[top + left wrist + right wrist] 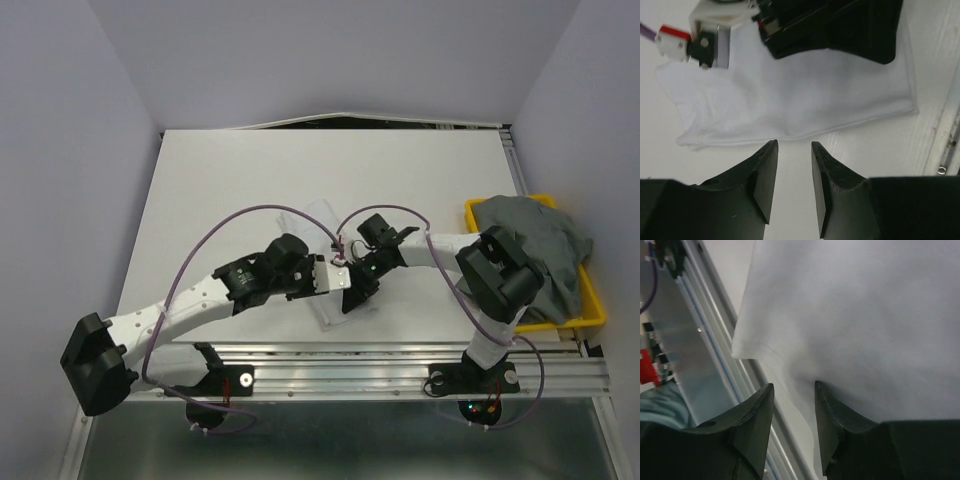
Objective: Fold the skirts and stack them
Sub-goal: Fold the skirt
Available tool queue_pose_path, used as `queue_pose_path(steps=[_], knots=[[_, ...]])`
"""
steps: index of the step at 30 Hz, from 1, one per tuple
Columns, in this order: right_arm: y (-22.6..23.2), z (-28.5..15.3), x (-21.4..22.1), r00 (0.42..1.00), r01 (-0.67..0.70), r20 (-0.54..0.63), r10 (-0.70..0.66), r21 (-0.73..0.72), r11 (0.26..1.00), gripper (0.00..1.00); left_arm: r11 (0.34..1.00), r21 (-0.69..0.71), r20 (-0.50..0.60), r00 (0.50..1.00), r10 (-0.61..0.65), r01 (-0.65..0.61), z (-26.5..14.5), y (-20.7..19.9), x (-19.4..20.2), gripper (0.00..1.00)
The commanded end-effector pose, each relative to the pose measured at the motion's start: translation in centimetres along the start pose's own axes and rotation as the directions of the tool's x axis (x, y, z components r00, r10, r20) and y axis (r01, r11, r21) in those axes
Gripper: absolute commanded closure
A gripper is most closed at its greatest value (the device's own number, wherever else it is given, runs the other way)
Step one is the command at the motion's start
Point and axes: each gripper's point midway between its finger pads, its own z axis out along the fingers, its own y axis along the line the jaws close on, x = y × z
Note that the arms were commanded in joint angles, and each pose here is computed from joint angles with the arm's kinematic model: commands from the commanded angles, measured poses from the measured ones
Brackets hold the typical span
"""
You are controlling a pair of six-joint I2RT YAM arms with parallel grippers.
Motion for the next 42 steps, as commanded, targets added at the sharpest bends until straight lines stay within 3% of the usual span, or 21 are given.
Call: queue_pose_path(steps=[1,5,9,16,20,28,36,40,42], knots=[[3.5,1.0,-2.0,0.995,-0.1,0.013,0.103,-0.154,0.983,0.55,0.995,0.046,0.003,0.996,0.089,-0.089,-1.9,-3.6,-1.4,0.55],[5.2,0.4,-6.0,0.991,-0.104,0.056,0.119,-0.217,0.971,0.53,0.989,0.109,0.045,0.994,0.097,-0.102,-2.0,-7.6,-3.3,0.52],[4.8,-2.2,-10.9,0.978,-0.071,0.179,0.107,-0.198,0.978,0.54,0.978,0.195,-0.011,0.997,0.074,-0.071,-0.4,-11.5,-2.6,0.49],[0.9,-4.0,-14.7,0.955,-0.061,0.283,0.085,-0.091,0.994,0.57,0.989,0.144,-0.028,0.999,0.025,-0.021,1.8,-12.4,-3.7,0.47],[-1.0,-3.0,-14.8,0.959,-0.049,0.278,0.06,-0.044,0.998,0.59,0.991,0.129,-0.079,0.997,-0.011,0.021,4.0,-13.0,-4.4,0.52],[-4.4,-0.5,-12.2,0.974,-0.071,0.218,0.067,0.011,0.997,0.61,0.99,0.139,-0.153,0.988,0.008,0.013,7.4,-14.0,-3.9,0.52],[-6.8,1.0,-9.8,0.982,-0.092,0.17,0.081,0.062,0.994,0.62,0.995,0.097,-0.241,0.969,0.055,-0.033,9.7,-13.4,-1.1,0.54],[-7.6,1.7,-8.5,0.985,-0.106,0.143,0.095,0.074,0.992,0.63,0.992,0.122,-0.276,0.959,0.065,-0.033,9.9,-13.6,0.1,0.66],[-7.9,1.8,-8.1,0.986,-0.108,0.136,0.096,0.079,0.991,0.63,0.988,0.147,-0.272,0.959,0.078,-0.039,9.7,-13.9,0.0,0.78]])
